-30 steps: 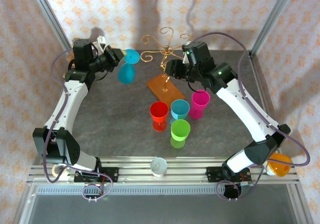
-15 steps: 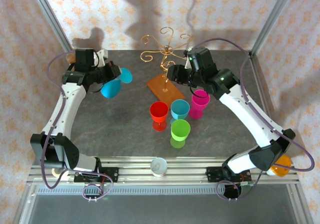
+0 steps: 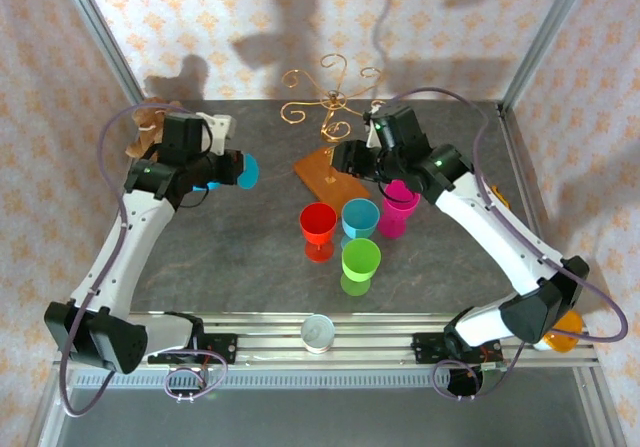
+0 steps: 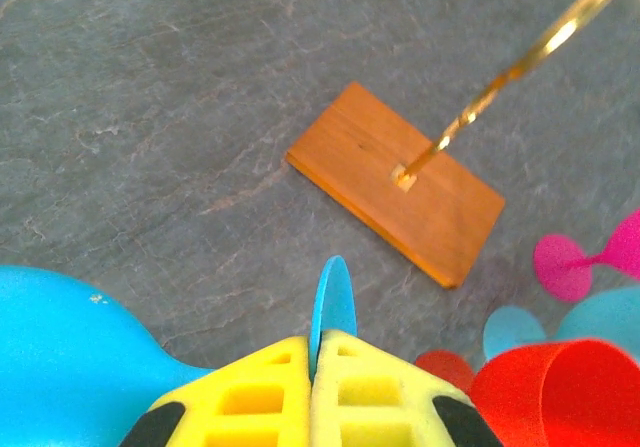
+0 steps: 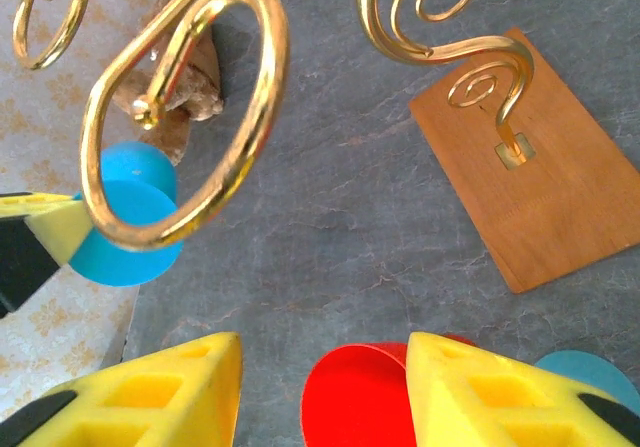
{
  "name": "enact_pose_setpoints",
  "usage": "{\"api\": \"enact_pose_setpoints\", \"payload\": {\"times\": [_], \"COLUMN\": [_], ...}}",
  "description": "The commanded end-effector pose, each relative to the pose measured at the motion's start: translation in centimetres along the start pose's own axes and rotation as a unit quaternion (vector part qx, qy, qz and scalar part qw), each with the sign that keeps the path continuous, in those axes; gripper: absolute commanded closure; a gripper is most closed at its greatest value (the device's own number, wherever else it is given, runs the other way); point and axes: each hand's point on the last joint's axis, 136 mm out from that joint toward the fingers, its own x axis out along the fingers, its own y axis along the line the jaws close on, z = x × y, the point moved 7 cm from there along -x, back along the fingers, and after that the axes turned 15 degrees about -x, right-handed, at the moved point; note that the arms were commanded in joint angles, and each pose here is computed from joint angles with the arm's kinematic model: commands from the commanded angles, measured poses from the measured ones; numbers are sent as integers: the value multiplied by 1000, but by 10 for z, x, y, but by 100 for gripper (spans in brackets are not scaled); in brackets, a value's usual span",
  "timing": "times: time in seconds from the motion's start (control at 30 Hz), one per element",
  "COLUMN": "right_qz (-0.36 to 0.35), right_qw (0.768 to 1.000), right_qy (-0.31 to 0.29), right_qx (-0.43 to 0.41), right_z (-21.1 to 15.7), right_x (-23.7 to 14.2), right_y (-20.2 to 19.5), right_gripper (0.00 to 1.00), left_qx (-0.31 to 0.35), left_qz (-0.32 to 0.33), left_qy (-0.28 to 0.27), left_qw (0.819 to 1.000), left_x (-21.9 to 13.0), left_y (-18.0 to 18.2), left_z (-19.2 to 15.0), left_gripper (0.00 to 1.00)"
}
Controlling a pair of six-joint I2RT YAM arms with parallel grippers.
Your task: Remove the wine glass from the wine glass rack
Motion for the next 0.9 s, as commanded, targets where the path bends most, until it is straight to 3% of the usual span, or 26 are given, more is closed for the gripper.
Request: {"api": "enact_pose_setpoints", "payload": {"times": [0.0, 0.43, 0.6, 0.87], "right_qz": [22, 29, 26, 4], "right_qw": [999, 999, 999, 997], "right_qy": [-36, -28, -42, -73], "right_qx": [-3, -2, -7, -12], "right_z": [7, -5, -5, -8], "right_x": [-18, -15, -29, -60], "right_y": [6, 1, 2, -1], "right_gripper": [53, 53, 53, 53], "left_qx": [57, 192, 296, 380], "left_qz": [54, 134, 171, 173], "left_qy": [-3, -51, -48, -73], "left_qw": [997, 971, 938, 906], "left_x": [-7, -42, -35, -34], "left_y": [6, -2, -11, -17], "left_z": [-10, -51, -76, -104], "left_gripper": [100, 100, 100, 100]}}
